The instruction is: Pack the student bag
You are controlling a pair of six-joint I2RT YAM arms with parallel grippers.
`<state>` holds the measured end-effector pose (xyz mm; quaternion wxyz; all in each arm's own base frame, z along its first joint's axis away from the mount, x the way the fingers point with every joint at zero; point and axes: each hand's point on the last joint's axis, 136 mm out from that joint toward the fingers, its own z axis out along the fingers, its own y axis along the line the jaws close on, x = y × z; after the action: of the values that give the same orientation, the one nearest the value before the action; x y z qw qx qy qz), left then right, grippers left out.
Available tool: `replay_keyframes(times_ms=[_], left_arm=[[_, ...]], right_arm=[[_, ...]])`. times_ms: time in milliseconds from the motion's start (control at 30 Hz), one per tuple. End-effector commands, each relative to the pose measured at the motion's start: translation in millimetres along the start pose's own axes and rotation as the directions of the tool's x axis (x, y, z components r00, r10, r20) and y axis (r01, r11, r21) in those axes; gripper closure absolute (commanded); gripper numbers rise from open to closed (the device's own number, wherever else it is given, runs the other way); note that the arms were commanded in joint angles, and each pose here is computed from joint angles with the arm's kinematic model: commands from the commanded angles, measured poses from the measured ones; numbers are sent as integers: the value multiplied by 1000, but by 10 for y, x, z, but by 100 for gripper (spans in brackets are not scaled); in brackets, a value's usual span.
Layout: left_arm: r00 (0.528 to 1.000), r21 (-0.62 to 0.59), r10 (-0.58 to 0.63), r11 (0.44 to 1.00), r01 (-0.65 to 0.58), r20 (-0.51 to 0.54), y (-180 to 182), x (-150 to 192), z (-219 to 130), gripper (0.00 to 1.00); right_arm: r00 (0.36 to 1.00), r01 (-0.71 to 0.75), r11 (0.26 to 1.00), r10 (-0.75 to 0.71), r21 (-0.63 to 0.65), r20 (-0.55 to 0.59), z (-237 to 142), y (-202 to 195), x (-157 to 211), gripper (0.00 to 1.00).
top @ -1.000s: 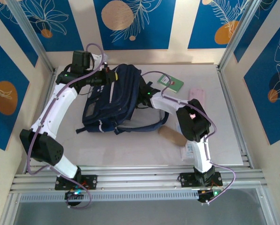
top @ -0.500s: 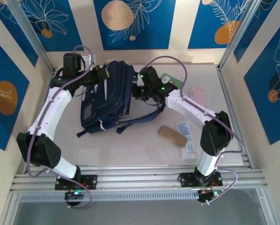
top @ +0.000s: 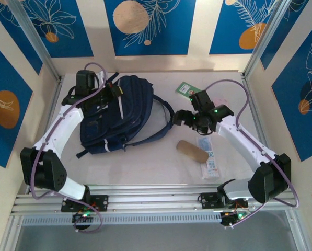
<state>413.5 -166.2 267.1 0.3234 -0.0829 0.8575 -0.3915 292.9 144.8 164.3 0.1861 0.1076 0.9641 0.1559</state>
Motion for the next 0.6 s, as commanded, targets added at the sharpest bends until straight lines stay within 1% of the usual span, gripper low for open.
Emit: replay_keyframes(times_ms=[0, 67, 167, 233, 300, 367, 433, 567], left_arm=[[999, 52, -3, 999, 1, 35, -87, -39, 89, 100], [1000, 50, 13, 999, -14, 21, -71, 15, 129, 100], [1000, 71, -21, 997, 20, 19, -48, 55, 158, 100], [999, 105, -41, 994, 40, 11, -88, 65, 169, 100], [999, 121, -52, 991, 51, 4, -112, 72, 164, 100], [998, 132, -57, 990, 56, 4, -120, 79, 148, 100], [998, 135, -58, 989, 57, 8, -119, 83, 125, 100], [999, 138, -50, 989, 49, 5, -127, 89, 108, 100]], right_arm=[[989, -55, 998, 58, 24, -139, 40, -233, 284, 1], [985, -4, 997, 16, 73, -173, 48, -289, 401, 0], [974, 37, 995, -16, 93, -225, 89, -314, 548, 1], [971, 27, 991, 5, 129, -239, 145, -407, 561, 0], [976, -33, 990, 60, 134, -208, 199, -524, 503, 0], [974, -125, 991, 132, 51, -186, 271, -552, 424, 0], [958, -232, 972, 222, -34, -184, 346, -607, 312, 0], [937, -311, 942, 282, -124, -206, 467, -621, 239, 0]])
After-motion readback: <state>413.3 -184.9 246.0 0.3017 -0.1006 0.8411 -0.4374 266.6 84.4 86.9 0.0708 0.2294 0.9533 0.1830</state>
